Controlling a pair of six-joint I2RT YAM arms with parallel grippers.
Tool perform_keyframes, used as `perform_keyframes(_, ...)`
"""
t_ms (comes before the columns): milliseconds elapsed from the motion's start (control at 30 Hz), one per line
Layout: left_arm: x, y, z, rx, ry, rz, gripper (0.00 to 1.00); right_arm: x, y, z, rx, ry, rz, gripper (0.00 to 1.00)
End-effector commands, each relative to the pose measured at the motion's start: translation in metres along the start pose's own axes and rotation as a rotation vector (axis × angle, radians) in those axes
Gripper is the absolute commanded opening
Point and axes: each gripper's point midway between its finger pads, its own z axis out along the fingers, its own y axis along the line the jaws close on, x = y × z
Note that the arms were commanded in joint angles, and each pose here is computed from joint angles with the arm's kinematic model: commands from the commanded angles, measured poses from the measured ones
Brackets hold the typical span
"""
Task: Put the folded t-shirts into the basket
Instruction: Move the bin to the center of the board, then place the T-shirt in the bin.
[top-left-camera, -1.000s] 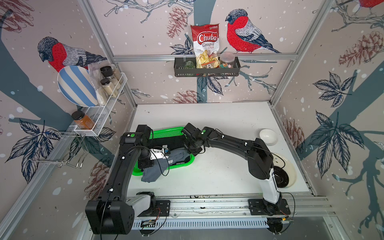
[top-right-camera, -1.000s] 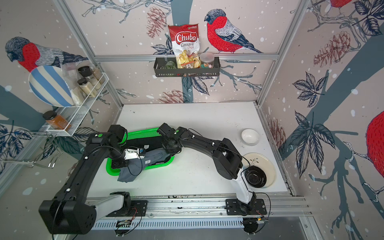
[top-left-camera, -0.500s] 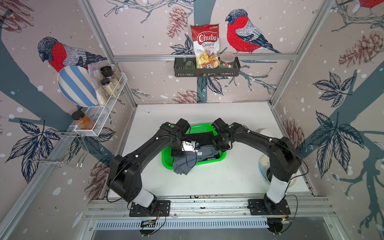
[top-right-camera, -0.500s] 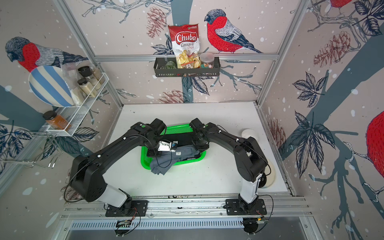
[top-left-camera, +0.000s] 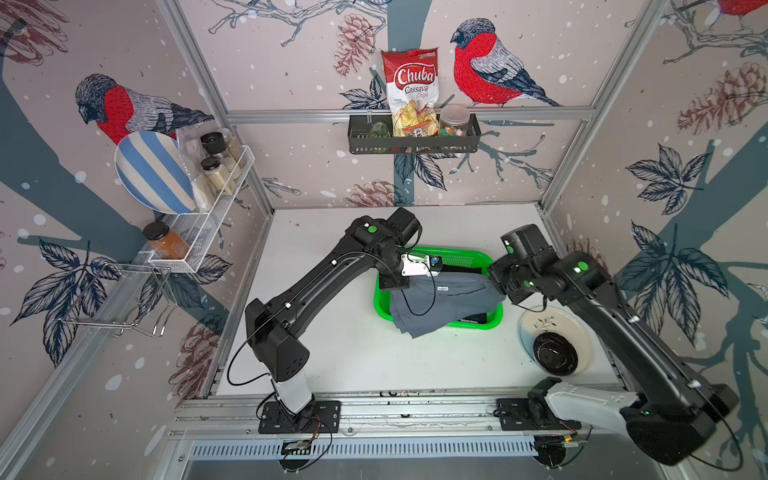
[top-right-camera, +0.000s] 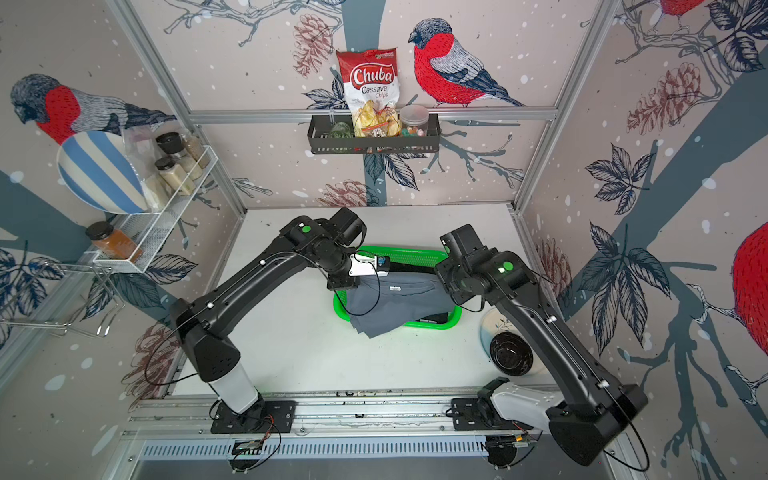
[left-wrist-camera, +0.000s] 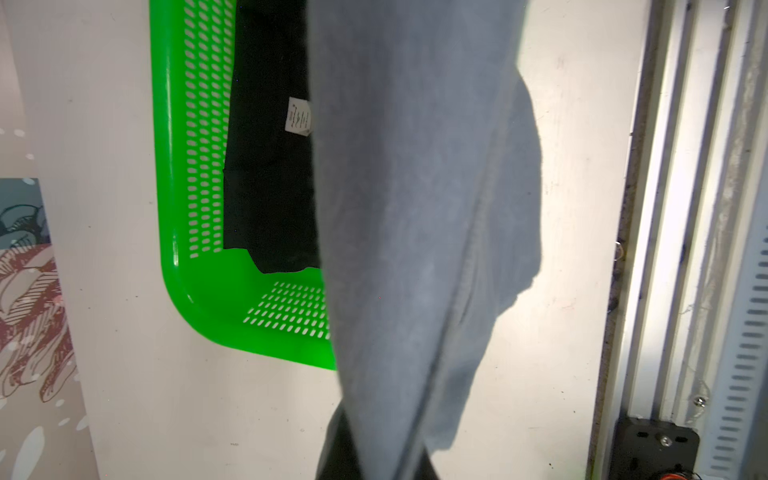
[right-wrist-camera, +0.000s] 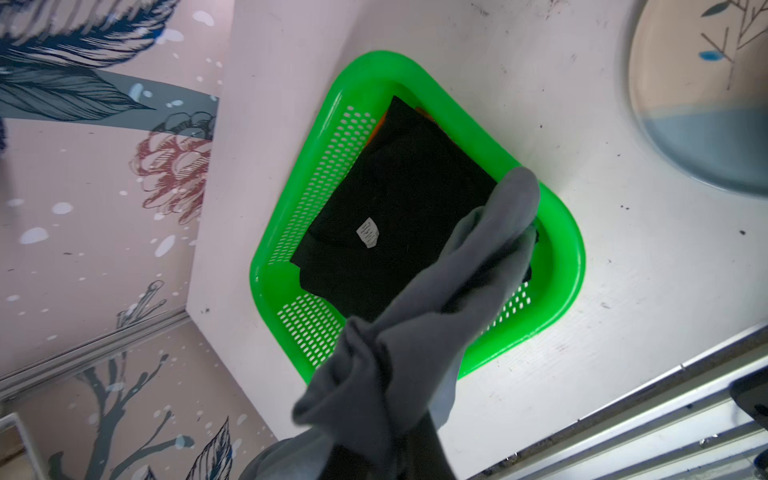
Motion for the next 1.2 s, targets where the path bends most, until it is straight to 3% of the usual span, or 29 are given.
perform_keyframes(0, 0.010, -0.029, -0.022, 0.043, 0.025, 0.030, 0.00, -0.008, -0.026, -0.027, 0.023, -0.091, 0.056, 0.00)
perform_keyframes(267, -0.004, -0.066, -0.054, 0.136, -0.081, 0.073, 0.00, 0.026, -0.053, -0.048, -0.048, -0.022, 0.127, 0.00)
perform_keyframes(400, 0.000, -0.082, -0.046, 0.184, -0.026, 0.164, 0.00, 0.035, -0.059, -0.043, -0.048, -0.042, 0.104, 0.00)
perform_keyframes(567, 0.008, -0.052, -0.013, 0.109, 0.086, 0.202, 0.00, 0.019, -0.057, -0.023, -0.063, -0.124, 0.134, 0.00)
perform_keyframes(767, 0.013, 0.010, 0.023, -0.014, 0.109, 0.237, 0.00, 0.016, -0.044, 0.024, -0.059, -0.026, 0.209, 0.00)
perform_keyframes(900, 0.015, 0.028, 0.040, -0.019, 0.163, 0.261, 0.00, 0.020, -0.037, 0.061, 0.018, 0.066, 0.218, 0.00)
perform_keyframes(1167, 0.020, 0.057, 0.073, 0.001, 0.189, 0.243, 0.00, 0.003, -0.020, 0.101, 0.046, 0.095, 0.285, 0.00)
